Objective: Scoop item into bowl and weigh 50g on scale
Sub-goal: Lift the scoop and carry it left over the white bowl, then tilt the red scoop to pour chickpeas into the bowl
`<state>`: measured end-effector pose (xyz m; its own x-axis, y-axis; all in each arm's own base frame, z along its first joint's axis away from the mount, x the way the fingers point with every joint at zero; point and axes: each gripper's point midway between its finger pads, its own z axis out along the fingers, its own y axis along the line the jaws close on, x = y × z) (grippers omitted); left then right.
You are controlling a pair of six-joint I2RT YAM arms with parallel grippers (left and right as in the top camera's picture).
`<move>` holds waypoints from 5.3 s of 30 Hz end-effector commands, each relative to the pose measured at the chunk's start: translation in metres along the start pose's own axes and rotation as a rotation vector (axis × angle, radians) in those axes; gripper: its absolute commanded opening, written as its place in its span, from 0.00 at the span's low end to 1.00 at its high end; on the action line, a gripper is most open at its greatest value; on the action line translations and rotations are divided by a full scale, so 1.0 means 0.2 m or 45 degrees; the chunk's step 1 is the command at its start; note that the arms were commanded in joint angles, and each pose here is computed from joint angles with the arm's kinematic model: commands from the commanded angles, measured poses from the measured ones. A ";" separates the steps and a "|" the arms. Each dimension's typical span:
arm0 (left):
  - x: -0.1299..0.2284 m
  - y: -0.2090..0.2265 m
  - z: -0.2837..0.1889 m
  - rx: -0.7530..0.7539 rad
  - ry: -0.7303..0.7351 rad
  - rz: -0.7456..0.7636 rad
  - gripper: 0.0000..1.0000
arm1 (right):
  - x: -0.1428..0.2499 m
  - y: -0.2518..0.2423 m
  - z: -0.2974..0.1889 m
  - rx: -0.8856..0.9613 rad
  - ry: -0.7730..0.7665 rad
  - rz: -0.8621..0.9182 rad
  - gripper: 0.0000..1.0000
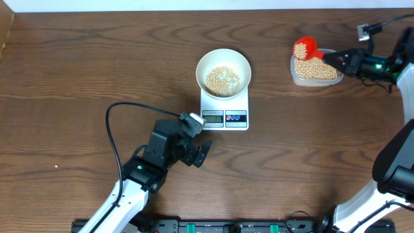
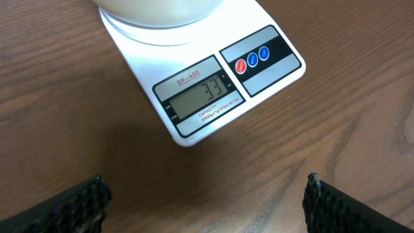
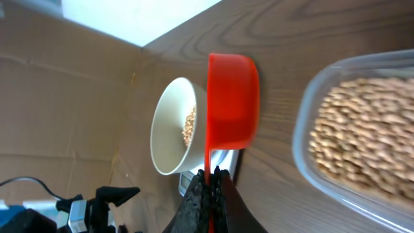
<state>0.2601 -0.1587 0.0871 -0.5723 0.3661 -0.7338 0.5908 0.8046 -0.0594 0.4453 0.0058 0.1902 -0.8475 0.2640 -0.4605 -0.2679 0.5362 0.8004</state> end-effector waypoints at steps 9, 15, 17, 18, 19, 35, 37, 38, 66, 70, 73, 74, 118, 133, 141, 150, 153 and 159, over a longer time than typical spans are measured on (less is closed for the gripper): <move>0.00 0.01 0.00 -0.018 0.006 -0.018 0.97 | 0.01 0.29 0.36 -0.178 0.101 -0.166 0.01; 0.00 0.01 0.00 -0.018 0.006 -0.018 0.97 | 0.06 0.44 0.52 -0.245 0.158 -0.236 0.01; 0.00 0.01 0.00 -0.018 0.006 -0.018 0.97 | 0.09 0.47 0.55 -0.261 0.182 -0.249 0.01; 0.00 0.01 0.00 -0.018 0.006 -0.018 0.97 | 0.11 0.49 0.57 -0.269 0.195 -0.254 0.01; 0.00 0.01 0.00 -0.018 0.006 -0.018 0.97 | 0.12 0.50 0.59 -0.276 0.206 -0.262 0.01; 0.00 0.01 0.00 -0.018 0.006 -0.018 0.97 | 0.30 0.53 0.78 -0.160 0.324 -0.489 0.01; 0.00 0.01 0.00 -0.018 0.006 -0.018 0.97 | 0.33 0.52 0.79 -0.131 0.345 -0.516 0.01; 0.00 0.01 0.00 -0.018 0.006 -0.018 0.97 | 0.34 0.51 0.79 -0.123 0.355 -0.531 0.01; 0.00 0.01 0.00 -0.018 0.006 -0.018 0.97 | 0.38 0.41 0.85 0.179 0.424 -0.869 0.01; 0.00 0.01 0.00 -0.018 0.006 -0.018 0.97 | 0.38 0.42 0.86 0.235 0.431 -0.951 0.01; 0.00 0.01 0.00 -0.018 0.006 -0.018 0.97 | 0.38 0.43 0.86 0.292 0.435 -1.012 0.01; 0.00 0.01 0.00 -0.018 0.006 -0.018 0.97 | 0.38 0.43 0.86 0.305 0.437 -1.041 0.01; 0.00 0.01 0.00 -0.018 0.006 -0.018 0.97 | 0.37 0.52 0.88 0.312 0.410 -1.112 0.01; 0.00 0.01 0.00 -0.018 0.006 -0.018 0.97 | 0.37 0.52 0.89 0.311 0.403 -1.118 0.01; 0.00 0.01 0.00 -0.018 0.006 -0.018 0.97 | 0.37 0.52 0.89 0.311 0.404 -1.118 0.01; 0.00 0.01 0.00 -0.018 0.006 -0.018 0.97 | 0.38 0.53 0.89 0.293 0.421 -1.210 0.01; 0.00 0.01 0.00 -0.018 0.006 -0.018 0.97 | 0.39 0.53 0.90 0.290 0.432 -1.259 0.01; 0.00 0.01 0.00 -0.018 0.006 -0.018 0.97 | 0.41 0.55 0.92 0.285 0.444 -1.290 0.01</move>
<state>0.2601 -0.1587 0.0870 -0.5726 0.3662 -0.7335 0.5908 0.8046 -0.0595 0.4333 0.2263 0.1500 -0.4413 -0.5910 -0.6752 -0.8298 0.5552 0.0564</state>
